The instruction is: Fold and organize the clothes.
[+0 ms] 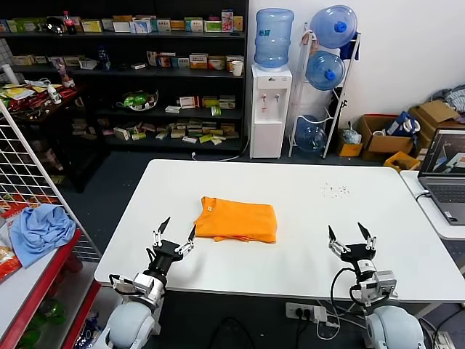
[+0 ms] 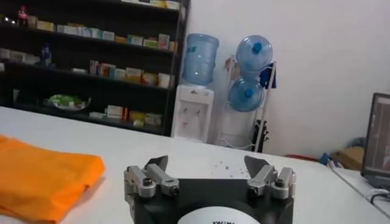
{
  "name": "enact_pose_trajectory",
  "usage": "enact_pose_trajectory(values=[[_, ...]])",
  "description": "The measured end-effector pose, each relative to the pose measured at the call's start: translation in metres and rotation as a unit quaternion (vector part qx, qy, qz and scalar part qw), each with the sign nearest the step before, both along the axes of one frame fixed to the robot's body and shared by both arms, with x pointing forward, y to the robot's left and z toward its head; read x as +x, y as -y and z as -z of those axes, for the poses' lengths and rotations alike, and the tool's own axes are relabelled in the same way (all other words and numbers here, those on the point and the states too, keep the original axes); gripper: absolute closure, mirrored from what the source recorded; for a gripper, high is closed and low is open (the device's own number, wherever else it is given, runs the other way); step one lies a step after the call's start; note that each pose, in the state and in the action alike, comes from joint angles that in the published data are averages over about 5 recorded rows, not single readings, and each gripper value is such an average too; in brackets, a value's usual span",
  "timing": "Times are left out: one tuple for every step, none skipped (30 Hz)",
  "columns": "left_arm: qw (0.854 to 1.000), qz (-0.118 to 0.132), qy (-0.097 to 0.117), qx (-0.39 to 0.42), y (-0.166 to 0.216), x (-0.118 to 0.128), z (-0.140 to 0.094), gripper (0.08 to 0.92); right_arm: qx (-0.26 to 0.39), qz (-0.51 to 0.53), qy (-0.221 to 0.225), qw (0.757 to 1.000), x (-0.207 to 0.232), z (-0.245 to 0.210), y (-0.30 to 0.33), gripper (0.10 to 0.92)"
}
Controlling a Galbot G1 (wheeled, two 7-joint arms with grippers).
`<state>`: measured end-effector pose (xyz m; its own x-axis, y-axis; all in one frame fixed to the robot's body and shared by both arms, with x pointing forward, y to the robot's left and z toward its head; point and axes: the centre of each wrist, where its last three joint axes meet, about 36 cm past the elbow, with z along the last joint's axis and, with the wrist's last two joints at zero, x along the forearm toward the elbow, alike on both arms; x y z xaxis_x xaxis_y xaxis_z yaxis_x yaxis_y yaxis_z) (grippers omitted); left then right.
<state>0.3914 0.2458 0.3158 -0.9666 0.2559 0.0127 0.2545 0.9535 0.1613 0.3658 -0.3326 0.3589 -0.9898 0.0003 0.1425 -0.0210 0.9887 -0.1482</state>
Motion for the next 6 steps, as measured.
enact_pose_trajectory(values=[[1.000, -0.002, -0.001, 0.001, -0.0009, 0.0002, -0.0012, 0.177, -0.001, -0.001, 0.000, 1.000, -0.0003, 0.0001, -0.0001, 0.200], [1.000, -0.003, -0.003, 0.001, -0.0015, 0.0003, -0.0023, 0.177, -0.002, -0.002, 0.000, 1.000, -0.0005, 0.0000, -0.0001, 0.200], [1.000, -0.005, -0.004, 0.002, -0.0021, 0.0004, -0.0033, 0.177, -0.003, -0.003, 0.000, 1.000, -0.0006, -0.0002, -0.0002, 0.200], [1.000, -0.007, -0.006, 0.002, -0.0024, 0.0005, -0.0041, 0.177, -0.005, -0.003, 0.000, 1.000, -0.0007, -0.0005, -0.0003, 0.200], [1.000, -0.008, -0.007, 0.002, -0.0026, 0.0005, -0.0046, 0.177, -0.005, -0.004, 0.000, 1.000, -0.0007, -0.0006, -0.0003, 0.200], [1.000, -0.008, -0.008, 0.001, -0.0027, 0.0005, -0.0050, 0.177, -0.006, -0.004, 0.000, 1.000, -0.0007, -0.0008, -0.0004, 0.200]])
